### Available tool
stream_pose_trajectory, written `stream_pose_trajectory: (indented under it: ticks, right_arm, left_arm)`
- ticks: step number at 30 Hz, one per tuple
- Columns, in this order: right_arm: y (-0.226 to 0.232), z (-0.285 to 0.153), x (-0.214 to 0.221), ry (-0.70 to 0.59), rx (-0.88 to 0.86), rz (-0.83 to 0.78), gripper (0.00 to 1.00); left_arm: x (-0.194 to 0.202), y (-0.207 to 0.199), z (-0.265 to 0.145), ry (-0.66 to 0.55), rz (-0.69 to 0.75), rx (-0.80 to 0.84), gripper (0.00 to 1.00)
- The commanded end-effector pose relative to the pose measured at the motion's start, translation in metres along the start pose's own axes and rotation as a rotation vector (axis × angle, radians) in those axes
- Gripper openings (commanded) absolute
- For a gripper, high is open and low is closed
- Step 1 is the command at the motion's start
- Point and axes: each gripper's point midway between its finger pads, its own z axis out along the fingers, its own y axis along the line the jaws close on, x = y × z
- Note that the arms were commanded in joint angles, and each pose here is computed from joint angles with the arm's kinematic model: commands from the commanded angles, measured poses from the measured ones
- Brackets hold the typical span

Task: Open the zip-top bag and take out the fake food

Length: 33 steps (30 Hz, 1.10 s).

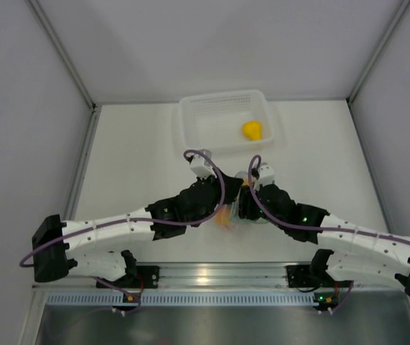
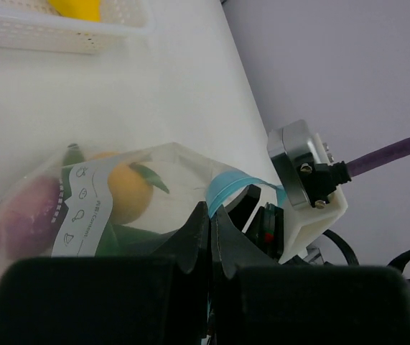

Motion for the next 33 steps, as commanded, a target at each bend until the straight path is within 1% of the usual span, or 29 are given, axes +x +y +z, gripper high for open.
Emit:
stream_pose_trajectory:
  ticks: [1, 3, 4, 8, 9, 10, 12, 13, 14, 16, 17, 20, 22, 24, 26, 28, 29, 30, 31, 33]
  right_arm:
    - [0.028, 0.004, -0.031, -0.134, -0.098, 0.134, 0.43]
    - [0.024, 0.008, -0.030, -0.133, -0.070, 0.132, 0.45]
    - [0.020, 0.012, -0.027, -0.128, -0.041, 0.126, 0.49]
    - [0.013, 0.024, -0.021, -0.115, 0.007, 0.118, 0.50]
    - [0.007, 0.027, -0.022, -0.127, 0.043, 0.118, 0.51]
    - [-0.001, 0.031, -0.015, -0.105, 0.097, 0.116, 0.54]
    - [-0.011, 0.034, -0.019, -0.132, 0.161, 0.130, 0.58]
    - [-0.010, 0.036, -0.022, -0.153, 0.156, 0.150, 0.58]
    - [-0.015, 0.037, -0.016, -0.147, 0.166, 0.151, 0.57]
    - [-0.013, 0.036, -0.028, -0.211, 0.147, 0.198, 0.52]
    - [-0.018, 0.035, -0.027, -0.219, 0.164, 0.200, 0.51]
    - [-0.032, 0.028, -0.030, -0.239, 0.236, 0.182, 0.50]
    - [-0.035, 0.025, -0.033, -0.247, 0.241, 0.167, 0.50]
    - [-0.045, 0.022, -0.025, -0.216, 0.264, 0.139, 0.50]
    - [-0.056, 0.016, -0.026, -0.211, 0.286, 0.115, 0.52]
    - [-0.064, 0.012, -0.020, -0.158, 0.292, 0.043, 0.54]
    - [-0.072, 0.011, -0.026, -0.151, 0.310, 0.039, 0.55]
    - [-0.078, 0.008, -0.019, -0.100, 0.318, -0.002, 0.55]
    - [-0.085, 0.007, -0.023, -0.093, 0.327, -0.007, 0.57]
    - [-0.081, 0.005, -0.020, -0.050, 0.275, -0.034, 0.58]
  left_arm:
    - [-0.020, -0.039, 0.002, -0.031, -0.058, 0.109, 0.00]
    - [-0.018, -0.041, 0.003, -0.025, -0.062, 0.114, 0.00]
    - [-0.015, -0.041, 0.004, -0.018, -0.060, 0.112, 0.00]
    - [-0.012, -0.043, 0.008, -0.007, -0.064, 0.114, 0.00]
    - [-0.011, -0.044, 0.008, -0.006, -0.065, 0.115, 0.00]
    - [-0.008, -0.044, 0.009, 0.003, -0.063, 0.116, 0.00]
    - [-0.008, -0.046, 0.010, 0.009, -0.067, 0.122, 0.00]
    - [-0.005, -0.046, 0.011, 0.016, -0.069, 0.123, 0.00]
    - [-0.004, -0.047, 0.011, 0.023, -0.074, 0.126, 0.00]
    - [0.001, -0.044, 0.012, 0.034, -0.075, 0.121, 0.00]
    - [0.002, -0.043, 0.012, 0.037, -0.081, 0.119, 0.00]
    - [0.004, -0.037, 0.011, 0.034, -0.098, 0.102, 0.00]
    - [0.005, -0.029, 0.011, 0.023, -0.116, 0.077, 0.00]
    - [0.003, -0.023, 0.010, 0.002, -0.149, 0.055, 0.00]
    - [0.001, -0.016, 0.008, -0.015, -0.186, 0.035, 0.00]
    - [-0.004, -0.011, 0.005, -0.052, -0.214, 0.014, 0.00]
    - [-0.003, -0.008, 0.003, -0.058, -0.229, 0.004, 0.00]
    - [-0.002, -0.008, 0.000, -0.067, -0.236, 0.001, 0.00]
    - [-0.007, -0.006, -0.002, -0.096, -0.245, -0.013, 0.00]
    - [-0.003, -0.007, -0.006, -0.102, -0.256, -0.017, 0.00]
